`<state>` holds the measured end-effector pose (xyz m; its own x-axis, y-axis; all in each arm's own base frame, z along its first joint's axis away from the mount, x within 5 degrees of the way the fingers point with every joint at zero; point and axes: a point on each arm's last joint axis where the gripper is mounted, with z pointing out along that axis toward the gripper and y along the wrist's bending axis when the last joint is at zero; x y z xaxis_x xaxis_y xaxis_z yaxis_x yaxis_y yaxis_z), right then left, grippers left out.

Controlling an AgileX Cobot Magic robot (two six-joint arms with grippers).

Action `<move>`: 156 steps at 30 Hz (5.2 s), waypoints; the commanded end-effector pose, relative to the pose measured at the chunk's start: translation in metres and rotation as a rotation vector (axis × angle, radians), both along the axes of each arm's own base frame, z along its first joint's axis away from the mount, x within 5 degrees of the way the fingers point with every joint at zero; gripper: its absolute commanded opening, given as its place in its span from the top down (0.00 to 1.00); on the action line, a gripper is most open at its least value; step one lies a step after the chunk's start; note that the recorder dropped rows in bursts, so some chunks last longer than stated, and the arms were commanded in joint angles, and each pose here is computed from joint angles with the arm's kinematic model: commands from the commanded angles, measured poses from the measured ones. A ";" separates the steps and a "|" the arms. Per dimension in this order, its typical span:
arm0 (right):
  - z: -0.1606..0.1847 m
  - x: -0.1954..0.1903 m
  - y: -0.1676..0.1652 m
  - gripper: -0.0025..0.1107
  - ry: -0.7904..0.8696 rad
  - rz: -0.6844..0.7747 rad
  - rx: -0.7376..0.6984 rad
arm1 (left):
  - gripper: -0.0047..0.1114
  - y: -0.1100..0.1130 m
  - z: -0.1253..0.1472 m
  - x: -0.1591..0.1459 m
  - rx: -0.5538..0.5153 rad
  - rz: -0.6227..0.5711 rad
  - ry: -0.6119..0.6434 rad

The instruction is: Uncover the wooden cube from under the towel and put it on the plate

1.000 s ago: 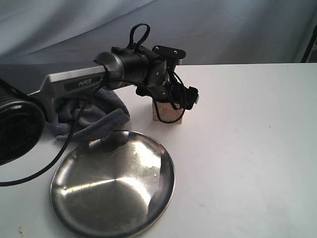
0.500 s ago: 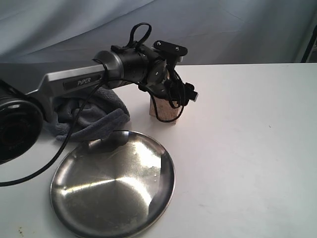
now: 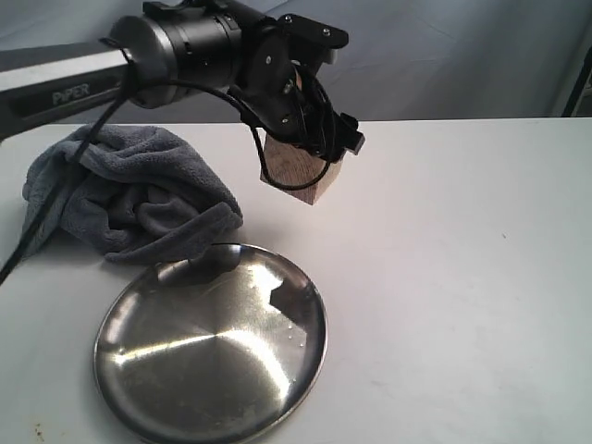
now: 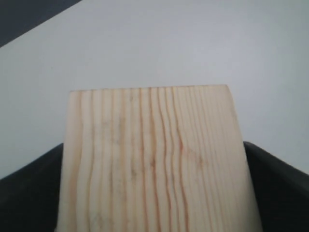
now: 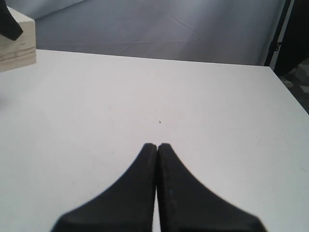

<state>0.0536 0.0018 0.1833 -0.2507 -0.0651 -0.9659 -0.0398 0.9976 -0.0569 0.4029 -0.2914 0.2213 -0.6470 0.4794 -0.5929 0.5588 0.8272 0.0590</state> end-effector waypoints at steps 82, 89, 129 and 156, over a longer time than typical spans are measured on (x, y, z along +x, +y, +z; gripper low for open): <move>-0.001 0.000 0.000 0.98 -0.001 0.002 0.005 | 0.96 0.127 -0.082 -0.187 -0.298 0.006 -0.135; -0.001 0.000 0.000 0.98 -0.001 0.002 0.005 | 0.96 0.128 -0.082 -0.188 -0.296 0.007 -0.132; -0.001 0.000 0.000 0.98 -0.001 0.002 0.005 | 0.06 0.147 0.018 -0.212 -0.385 -0.037 -0.335; -0.001 0.000 0.000 0.98 -0.001 0.002 0.005 | 0.95 0.181 0.076 -0.254 -0.492 -0.015 -0.476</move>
<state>0.0536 0.0018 0.1833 -0.2507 -0.0651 -0.9659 -0.0398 0.9976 -0.0569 0.1533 -0.1148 0.2941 -0.2532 0.0861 -0.9636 0.5826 0.8087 -0.0808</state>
